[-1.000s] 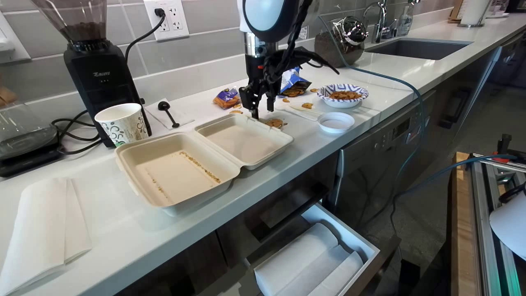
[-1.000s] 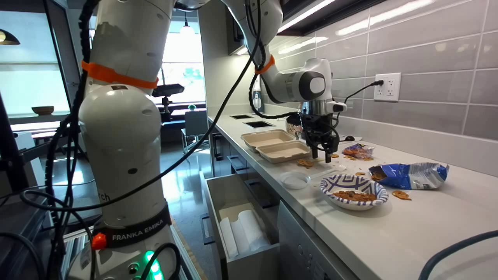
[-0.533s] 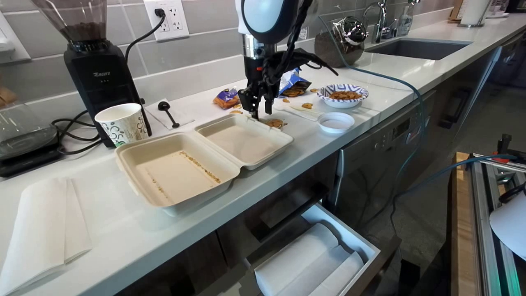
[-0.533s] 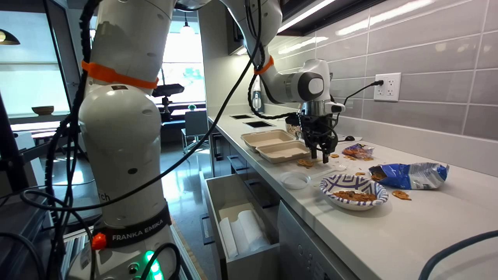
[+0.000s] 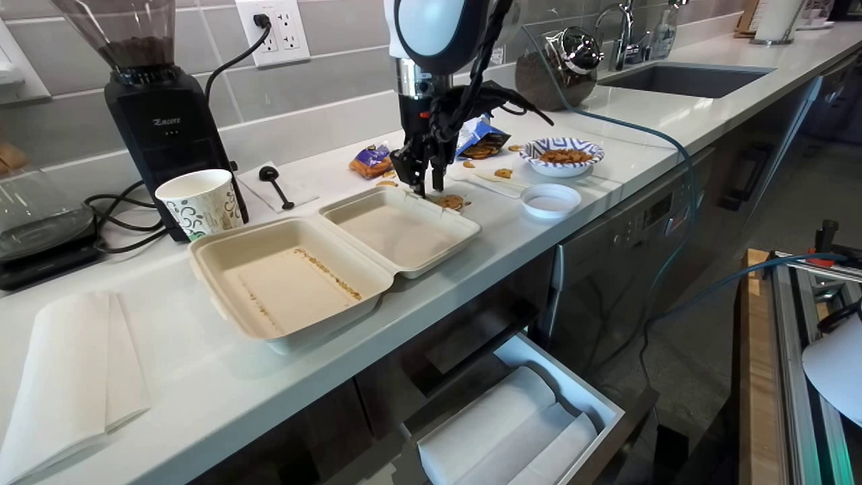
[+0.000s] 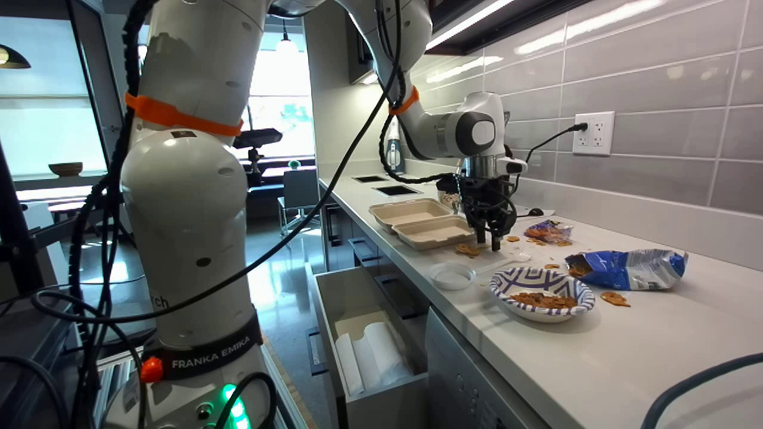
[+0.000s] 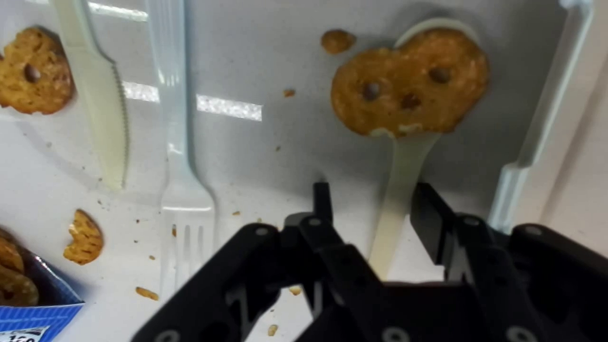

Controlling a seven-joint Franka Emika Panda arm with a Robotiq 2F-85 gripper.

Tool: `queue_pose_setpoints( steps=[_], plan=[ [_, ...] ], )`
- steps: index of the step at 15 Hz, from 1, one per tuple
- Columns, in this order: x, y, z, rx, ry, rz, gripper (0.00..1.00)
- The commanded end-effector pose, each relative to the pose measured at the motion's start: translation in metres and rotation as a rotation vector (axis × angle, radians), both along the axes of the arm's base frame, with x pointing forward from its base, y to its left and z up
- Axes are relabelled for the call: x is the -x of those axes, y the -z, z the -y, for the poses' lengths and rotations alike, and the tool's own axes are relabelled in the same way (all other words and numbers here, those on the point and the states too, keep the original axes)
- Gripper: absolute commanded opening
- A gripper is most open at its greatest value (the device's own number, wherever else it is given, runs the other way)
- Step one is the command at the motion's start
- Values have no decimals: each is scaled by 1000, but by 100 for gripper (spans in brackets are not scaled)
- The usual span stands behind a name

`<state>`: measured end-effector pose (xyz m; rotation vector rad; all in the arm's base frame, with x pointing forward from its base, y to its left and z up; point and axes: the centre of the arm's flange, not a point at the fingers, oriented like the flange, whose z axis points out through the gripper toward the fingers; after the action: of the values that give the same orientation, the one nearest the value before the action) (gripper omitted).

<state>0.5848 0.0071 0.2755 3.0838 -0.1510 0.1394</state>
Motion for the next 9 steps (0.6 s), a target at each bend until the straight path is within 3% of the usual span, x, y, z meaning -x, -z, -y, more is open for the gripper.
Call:
queue_pose_setpoints(
  steps=[1, 9],
  plan=[
    [-2, 1, -2, 0, -7, -26, 46],
    [-1, 0, -4, 3, -5, -28, 37]
  ],
)
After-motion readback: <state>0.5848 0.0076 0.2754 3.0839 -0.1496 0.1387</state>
